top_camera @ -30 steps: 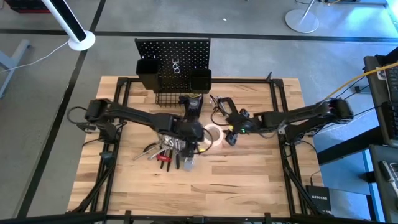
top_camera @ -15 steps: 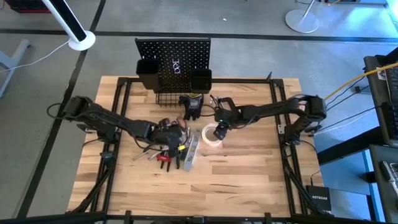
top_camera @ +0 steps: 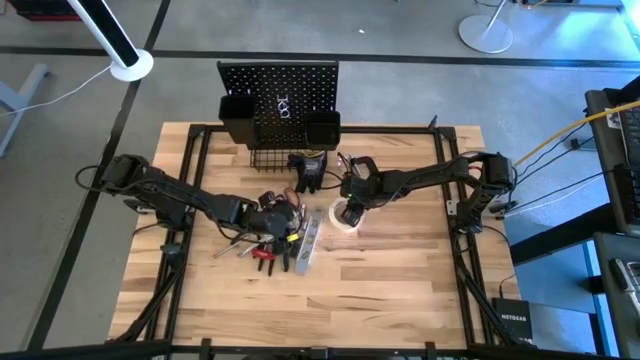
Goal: Hang tools onto peg board
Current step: Put the masking tape into the wire basket on the pegboard
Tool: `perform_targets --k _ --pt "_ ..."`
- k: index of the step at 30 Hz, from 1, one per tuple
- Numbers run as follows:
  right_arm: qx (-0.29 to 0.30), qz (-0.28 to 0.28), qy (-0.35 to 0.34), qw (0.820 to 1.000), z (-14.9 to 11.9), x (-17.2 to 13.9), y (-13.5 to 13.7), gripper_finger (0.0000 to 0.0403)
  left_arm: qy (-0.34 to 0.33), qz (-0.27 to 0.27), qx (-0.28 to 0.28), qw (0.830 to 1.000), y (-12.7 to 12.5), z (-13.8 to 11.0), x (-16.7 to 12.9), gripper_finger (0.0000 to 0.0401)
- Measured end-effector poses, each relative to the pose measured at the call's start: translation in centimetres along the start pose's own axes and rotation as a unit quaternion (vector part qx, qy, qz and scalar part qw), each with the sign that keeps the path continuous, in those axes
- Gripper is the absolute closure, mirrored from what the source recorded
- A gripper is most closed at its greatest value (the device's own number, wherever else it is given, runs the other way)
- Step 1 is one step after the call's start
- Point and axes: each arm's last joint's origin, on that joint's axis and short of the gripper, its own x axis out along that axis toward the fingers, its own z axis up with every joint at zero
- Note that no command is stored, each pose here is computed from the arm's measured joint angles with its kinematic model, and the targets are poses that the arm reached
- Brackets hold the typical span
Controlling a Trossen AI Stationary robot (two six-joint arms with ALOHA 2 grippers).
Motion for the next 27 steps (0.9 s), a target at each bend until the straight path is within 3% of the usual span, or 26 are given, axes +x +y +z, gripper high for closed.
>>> perform_targets --k 3,9,14,22,27 --pt "-0.013 -0.004 -0.003 1.0 0.0 0.0 0.0 0.0319 0.001 0.0 -0.002 1.0 0.0 0.0 0.0 0.0203" --pt "-0.037 -0.042 -0.039 0.998 -0.5 -1.0 1.3 0.0321 -0.029 0.016 -0.029 0.999 -0.2 0.3 -0.1 0.0203" --pt "-0.042 -0.108 -0.125 0.985 -0.8 -3.4 2.6 0.0321 -0.083 0.004 -0.075 0.994 -0.5 1.4 -0.2 0.0203" --pt "-0.033 -0.201 -0.293 0.934 -0.6 -5.6 5.0 0.0321 -0.195 0.039 -0.156 0.968 -0.6 2.9 -0.5 0.0203" --pt "-0.027 -0.276 -0.38 0.882 -0.3 -6.8 6.3 0.0321 -0.272 0.071 -0.203 0.938 -0.2 2.7 -0.4 0.0203"
